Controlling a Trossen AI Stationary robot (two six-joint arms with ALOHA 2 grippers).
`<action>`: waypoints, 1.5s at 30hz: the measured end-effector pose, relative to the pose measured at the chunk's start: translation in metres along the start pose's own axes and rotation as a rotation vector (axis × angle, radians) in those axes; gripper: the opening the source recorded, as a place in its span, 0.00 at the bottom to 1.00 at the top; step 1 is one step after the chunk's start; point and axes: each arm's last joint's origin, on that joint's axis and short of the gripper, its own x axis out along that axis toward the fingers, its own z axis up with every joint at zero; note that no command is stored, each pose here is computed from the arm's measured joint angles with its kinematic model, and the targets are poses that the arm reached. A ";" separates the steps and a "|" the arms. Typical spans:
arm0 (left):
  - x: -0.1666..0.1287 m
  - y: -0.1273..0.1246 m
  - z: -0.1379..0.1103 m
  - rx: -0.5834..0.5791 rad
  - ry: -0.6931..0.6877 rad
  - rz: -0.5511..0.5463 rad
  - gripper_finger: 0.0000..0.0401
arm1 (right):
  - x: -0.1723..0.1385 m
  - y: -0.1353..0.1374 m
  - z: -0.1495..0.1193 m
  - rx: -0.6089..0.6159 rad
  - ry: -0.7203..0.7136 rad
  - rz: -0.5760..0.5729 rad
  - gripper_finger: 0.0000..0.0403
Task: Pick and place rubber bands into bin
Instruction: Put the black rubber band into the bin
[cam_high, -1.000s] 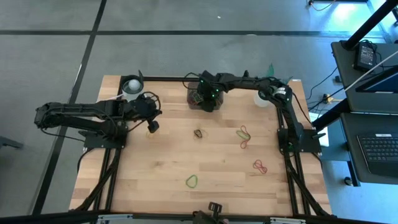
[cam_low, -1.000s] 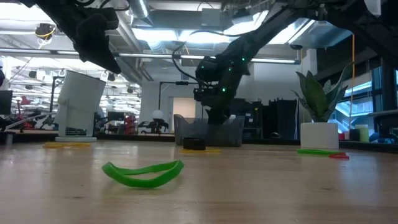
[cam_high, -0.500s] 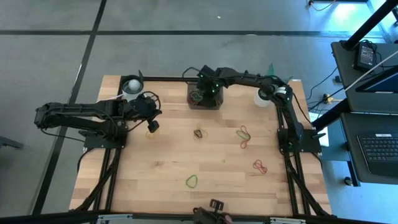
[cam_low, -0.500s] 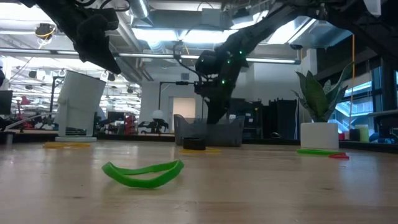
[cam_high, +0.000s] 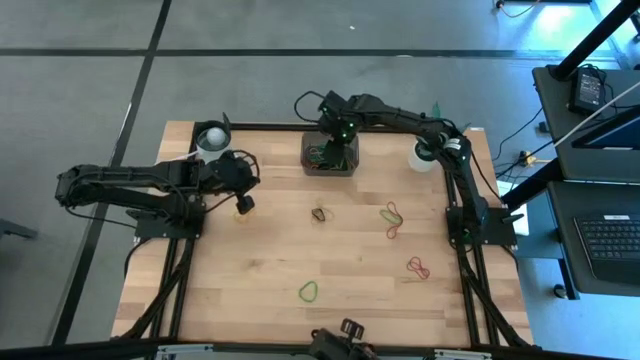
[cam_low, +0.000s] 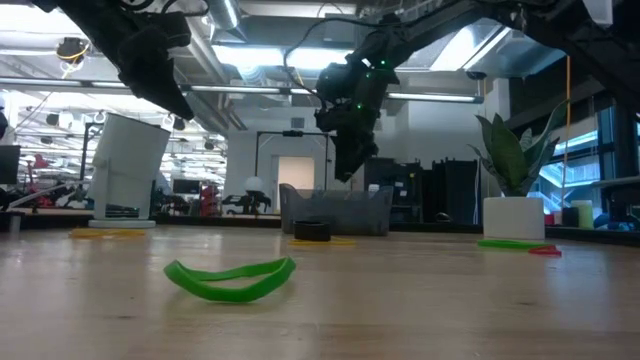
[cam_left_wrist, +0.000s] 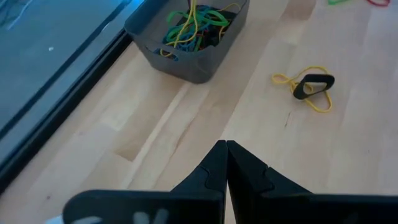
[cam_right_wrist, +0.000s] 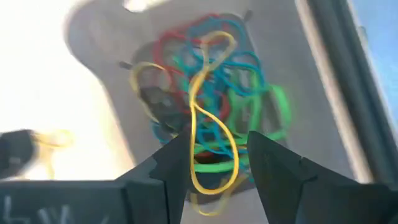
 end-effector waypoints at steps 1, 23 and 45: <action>0.000 0.000 0.000 0.012 0.000 0.000 0.01 | 0.000 0.000 0.001 0.010 -0.008 0.021 0.40; 0.000 -0.003 -0.001 0.409 0.000 -0.098 0.01 | 0.001 -0.003 -0.001 0.309 0.005 0.006 0.38; 0.000 -0.003 0.001 0.453 -0.013 -0.092 0.01 | -0.071 0.040 -0.005 0.167 -0.135 -0.092 0.11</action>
